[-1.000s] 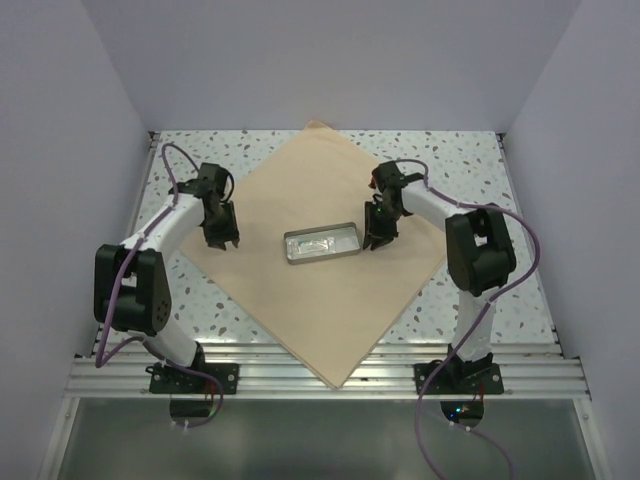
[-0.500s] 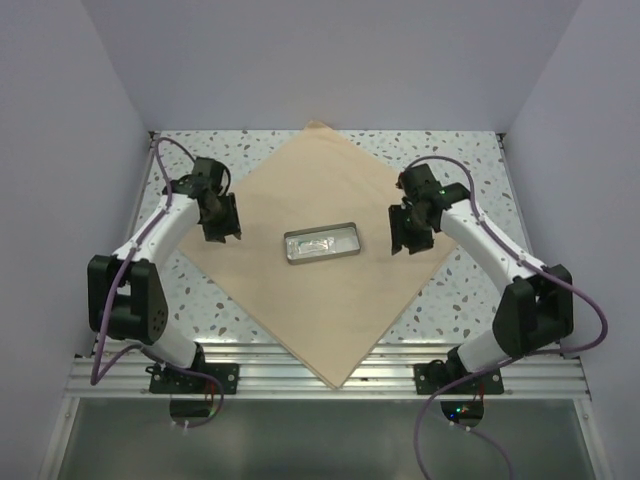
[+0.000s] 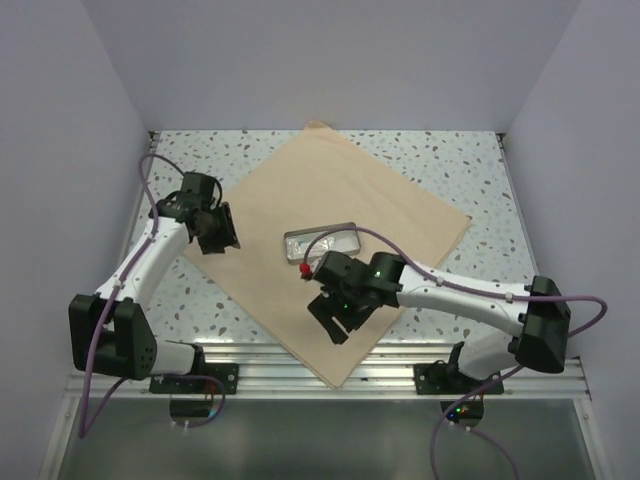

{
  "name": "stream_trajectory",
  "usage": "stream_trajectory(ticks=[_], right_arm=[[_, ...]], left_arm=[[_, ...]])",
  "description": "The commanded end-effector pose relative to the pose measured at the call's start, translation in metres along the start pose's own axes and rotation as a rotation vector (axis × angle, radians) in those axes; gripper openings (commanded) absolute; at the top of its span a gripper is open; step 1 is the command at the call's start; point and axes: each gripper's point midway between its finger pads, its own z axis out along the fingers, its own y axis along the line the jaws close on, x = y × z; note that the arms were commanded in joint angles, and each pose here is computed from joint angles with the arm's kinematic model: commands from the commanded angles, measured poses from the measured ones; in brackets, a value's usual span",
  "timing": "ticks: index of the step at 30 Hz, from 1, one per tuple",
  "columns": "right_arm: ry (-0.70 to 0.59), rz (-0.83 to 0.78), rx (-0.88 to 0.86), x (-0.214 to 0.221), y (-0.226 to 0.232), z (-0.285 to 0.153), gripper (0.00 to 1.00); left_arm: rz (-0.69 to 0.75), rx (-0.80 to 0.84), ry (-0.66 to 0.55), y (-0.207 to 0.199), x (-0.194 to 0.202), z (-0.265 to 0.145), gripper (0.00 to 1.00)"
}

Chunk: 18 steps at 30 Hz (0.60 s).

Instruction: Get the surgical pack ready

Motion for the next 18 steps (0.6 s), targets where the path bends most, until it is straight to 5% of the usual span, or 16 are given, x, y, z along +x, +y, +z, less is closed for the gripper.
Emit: stream_trajectory(ticks=[1, 18], right_arm=[[-0.006, -0.106, -0.018, 0.006, 0.041, 0.010, 0.69], [-0.014, -0.306, 0.015, 0.076, 0.110, 0.073, 0.53]], left_arm=[[-0.099, -0.036, -0.031, 0.005, 0.001, -0.018, 0.47], [-0.243, -0.007, -0.043, 0.008, 0.039, -0.088, 0.48]])
